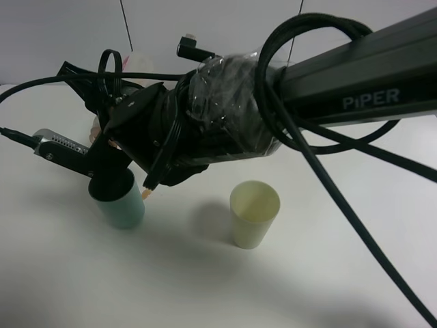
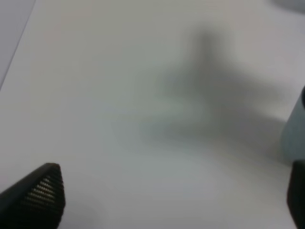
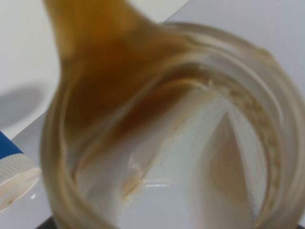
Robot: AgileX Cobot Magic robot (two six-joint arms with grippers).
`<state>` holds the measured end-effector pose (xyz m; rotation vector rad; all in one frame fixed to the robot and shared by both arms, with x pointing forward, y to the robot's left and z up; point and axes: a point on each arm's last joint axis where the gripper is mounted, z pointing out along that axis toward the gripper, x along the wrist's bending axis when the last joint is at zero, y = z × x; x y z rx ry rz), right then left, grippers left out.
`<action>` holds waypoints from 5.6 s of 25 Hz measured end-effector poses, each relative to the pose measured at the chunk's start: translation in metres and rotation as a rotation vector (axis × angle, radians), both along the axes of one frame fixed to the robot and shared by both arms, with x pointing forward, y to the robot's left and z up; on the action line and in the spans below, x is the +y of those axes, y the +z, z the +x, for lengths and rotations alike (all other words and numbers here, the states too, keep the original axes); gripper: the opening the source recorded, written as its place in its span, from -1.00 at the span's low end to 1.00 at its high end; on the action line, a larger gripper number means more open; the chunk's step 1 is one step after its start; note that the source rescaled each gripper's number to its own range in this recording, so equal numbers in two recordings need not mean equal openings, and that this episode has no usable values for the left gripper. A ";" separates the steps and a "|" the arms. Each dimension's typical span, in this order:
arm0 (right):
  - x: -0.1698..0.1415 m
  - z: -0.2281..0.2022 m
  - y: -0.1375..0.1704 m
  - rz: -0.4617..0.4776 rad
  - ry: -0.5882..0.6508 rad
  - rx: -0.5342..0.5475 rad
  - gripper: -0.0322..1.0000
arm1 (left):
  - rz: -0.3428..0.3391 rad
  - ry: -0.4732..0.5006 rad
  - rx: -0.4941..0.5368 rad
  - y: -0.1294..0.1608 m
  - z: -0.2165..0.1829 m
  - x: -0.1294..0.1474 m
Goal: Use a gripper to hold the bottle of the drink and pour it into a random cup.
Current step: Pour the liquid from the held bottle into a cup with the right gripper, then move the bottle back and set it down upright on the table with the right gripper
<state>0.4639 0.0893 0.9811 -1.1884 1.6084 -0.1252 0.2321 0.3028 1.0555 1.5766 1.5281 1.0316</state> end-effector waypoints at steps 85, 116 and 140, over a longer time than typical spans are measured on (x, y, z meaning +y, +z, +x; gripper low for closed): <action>0.014 -0.024 0.004 -0.236 0.180 -0.203 -0.94 | 0.000 0.000 0.000 0.000 0.000 0.000; -0.091 0.041 0.097 1.361 -0.879 0.654 -0.94 | 0.000 0.000 0.000 0.000 0.000 0.000; -0.190 0.026 0.109 1.706 -1.005 0.889 -0.94 | 0.000 0.000 0.000 0.000 0.000 0.000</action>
